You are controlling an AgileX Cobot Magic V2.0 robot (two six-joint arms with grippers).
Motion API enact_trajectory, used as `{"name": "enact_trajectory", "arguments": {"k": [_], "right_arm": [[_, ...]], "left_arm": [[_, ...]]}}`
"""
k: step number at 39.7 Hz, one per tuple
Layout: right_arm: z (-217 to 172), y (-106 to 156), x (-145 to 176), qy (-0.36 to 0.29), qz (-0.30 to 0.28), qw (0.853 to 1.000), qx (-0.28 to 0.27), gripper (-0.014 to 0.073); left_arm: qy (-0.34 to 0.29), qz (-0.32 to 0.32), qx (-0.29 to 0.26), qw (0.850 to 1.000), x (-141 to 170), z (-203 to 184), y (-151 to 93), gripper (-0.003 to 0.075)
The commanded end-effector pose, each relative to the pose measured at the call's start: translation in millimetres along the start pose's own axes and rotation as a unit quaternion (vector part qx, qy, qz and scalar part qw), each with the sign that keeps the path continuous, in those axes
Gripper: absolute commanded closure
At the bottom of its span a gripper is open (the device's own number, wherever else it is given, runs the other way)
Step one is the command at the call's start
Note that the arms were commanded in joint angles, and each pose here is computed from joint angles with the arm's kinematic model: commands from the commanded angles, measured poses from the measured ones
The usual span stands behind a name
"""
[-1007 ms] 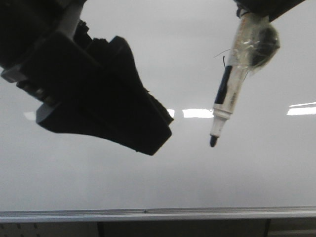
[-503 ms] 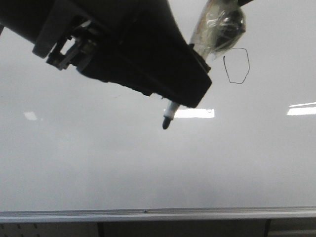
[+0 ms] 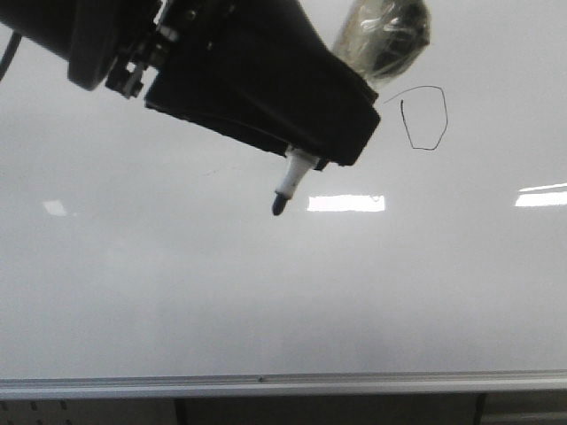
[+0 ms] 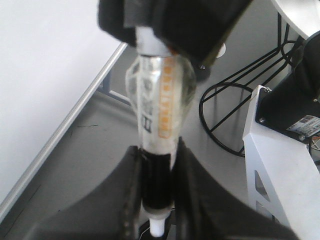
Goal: Write number 0 on whiteboard
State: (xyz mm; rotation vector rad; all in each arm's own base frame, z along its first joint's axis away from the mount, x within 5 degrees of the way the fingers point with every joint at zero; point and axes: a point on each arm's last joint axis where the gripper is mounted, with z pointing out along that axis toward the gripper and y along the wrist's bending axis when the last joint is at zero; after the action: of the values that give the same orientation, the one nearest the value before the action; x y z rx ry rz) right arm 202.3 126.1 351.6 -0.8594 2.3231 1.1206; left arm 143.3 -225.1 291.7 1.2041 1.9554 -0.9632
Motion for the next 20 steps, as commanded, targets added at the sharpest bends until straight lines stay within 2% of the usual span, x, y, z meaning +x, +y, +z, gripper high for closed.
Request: {"name": "enact_trajectory", "arguments": {"k": [1, 6, 8, 14, 16, 20], "right_arm": [[-8.9, 14.9, -7.7, -0.041, -0.009, 0.999, -0.026, 0.0656], [-9.0, 15.1, -8.4, -0.045, -0.009, 0.999, -0.027, 0.0623], [-9.0, 15.4, -8.6, -0.047, -0.012, 0.998, -0.028, 0.0561], [-10.2, 19.3, -11.2, -0.064, -0.022, 0.997, -0.045, 0.0216], [-12.7, 23.4, -12.9, -0.081, -0.038, 0.995, -0.052, 0.0138], [-22.4, 34.6, -15.9, -0.127, -0.074, 0.988, -0.051, 0.0109]], "left_arm": [[-0.033, 0.002, 0.013, 0.999, -14.4, -10.3, -8.4, 0.0739], [-0.033, 0.002, 0.013, 0.999, -14.4, -10.3, -8.4, 0.0739], [-0.032, 0.004, 0.013, 0.999, -14.2, -10.3, -8.3, 0.074], [-0.025, 0.018, 0.006, 0.999, -13.0, -10.2, -7.2, 0.074], [-0.023, 0.022, 0.005, 0.999, -12.7, -10.2, -6.9, 0.074], [-0.022, 0.031, -0.006, 0.999, -12.4, -9.6, -4.8, 0.074]]}}
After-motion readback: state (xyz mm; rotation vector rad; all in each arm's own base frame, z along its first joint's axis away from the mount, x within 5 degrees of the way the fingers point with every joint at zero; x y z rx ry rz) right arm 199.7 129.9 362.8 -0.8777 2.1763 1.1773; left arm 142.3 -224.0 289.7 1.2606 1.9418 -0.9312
